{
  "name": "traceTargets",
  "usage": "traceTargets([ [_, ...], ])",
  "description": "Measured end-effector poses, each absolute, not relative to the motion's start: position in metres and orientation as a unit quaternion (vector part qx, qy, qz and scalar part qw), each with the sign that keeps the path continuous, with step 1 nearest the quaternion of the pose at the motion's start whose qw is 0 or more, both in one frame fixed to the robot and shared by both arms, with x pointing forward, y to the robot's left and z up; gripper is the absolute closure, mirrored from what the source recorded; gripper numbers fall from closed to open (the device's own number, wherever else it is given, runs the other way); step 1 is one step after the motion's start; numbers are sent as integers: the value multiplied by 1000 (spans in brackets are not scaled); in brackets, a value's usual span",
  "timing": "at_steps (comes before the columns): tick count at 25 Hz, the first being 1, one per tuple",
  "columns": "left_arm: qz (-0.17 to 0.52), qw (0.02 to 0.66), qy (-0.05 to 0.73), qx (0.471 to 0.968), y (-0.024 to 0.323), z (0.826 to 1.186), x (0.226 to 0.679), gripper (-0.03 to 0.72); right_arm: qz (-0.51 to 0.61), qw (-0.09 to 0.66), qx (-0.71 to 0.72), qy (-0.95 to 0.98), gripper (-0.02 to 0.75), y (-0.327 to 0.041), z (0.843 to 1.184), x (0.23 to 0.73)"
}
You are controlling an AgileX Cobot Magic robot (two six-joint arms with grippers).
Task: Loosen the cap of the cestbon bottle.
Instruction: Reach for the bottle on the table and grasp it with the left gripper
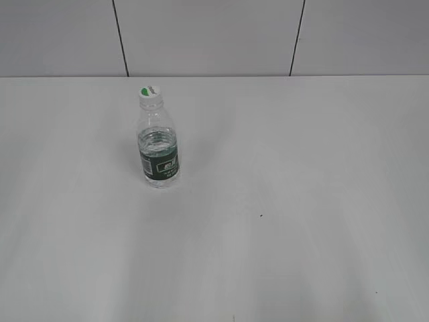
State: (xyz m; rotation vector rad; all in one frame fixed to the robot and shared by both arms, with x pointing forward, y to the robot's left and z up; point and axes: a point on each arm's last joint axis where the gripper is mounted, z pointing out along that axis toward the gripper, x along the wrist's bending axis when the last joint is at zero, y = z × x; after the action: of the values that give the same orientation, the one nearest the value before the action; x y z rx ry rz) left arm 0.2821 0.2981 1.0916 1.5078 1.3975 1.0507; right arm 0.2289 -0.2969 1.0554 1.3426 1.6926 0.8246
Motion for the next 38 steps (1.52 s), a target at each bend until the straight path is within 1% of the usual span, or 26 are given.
traceTargets([
  [4, 450, 412, 534, 585, 301, 1102, 322, 170, 326, 403, 531, 670, 148, -297, 1055, 229],
  [8, 470, 408, 520, 585, 304, 1103, 365, 176, 326, 403, 531, 670, 148, -297, 1055, 229],
  [11, 487, 416, 512, 573, 305, 1103, 394, 179, 326, 403, 531, 670, 148, -297, 1055, 229],
  [15, 486, 427, 509, 567, 303, 1090, 432, 181, 326, 403, 531, 670, 148, -297, 1055, 229],
  [18, 491, 449, 478, 573, 290, 1082, 454, 181, 326, 403, 531, 670, 148, -297, 1055, 229],
  [21, 481, 463, 445, 597, 269, 1066, 475, 181, 326, 403, 531, 670, 148, -297, 1055, 229],
  [26, 435, 471, 435, 632, 239, 1021, 506, 181, 326, 403, 531, 670, 148, -297, 1055, 229],
  [30, 413, 473, 418, 657, 223, 992, 520, 181, 326, 403, 531, 670, 148, -297, 1055, 229],
  [32, 404, 482, 415, 658, 219, 980, 523, 181, 326, 403, 531, 670, 148, -297, 1055, 229],
  [34, 395, 497, 421, 648, 219, 966, 521, 181, 326, 403, 531, 670, 148, -297, 1055, 229],
  [36, 390, 514, 423, 637, 220, 953, 512, 181, 326, 403, 531, 670, 148, -297, 1055, 229],
  [38, 382, 526, 414, 638, 220, 940, 501, 182, 326, 403, 531, 670, 148, -297, 1055, 229],
])
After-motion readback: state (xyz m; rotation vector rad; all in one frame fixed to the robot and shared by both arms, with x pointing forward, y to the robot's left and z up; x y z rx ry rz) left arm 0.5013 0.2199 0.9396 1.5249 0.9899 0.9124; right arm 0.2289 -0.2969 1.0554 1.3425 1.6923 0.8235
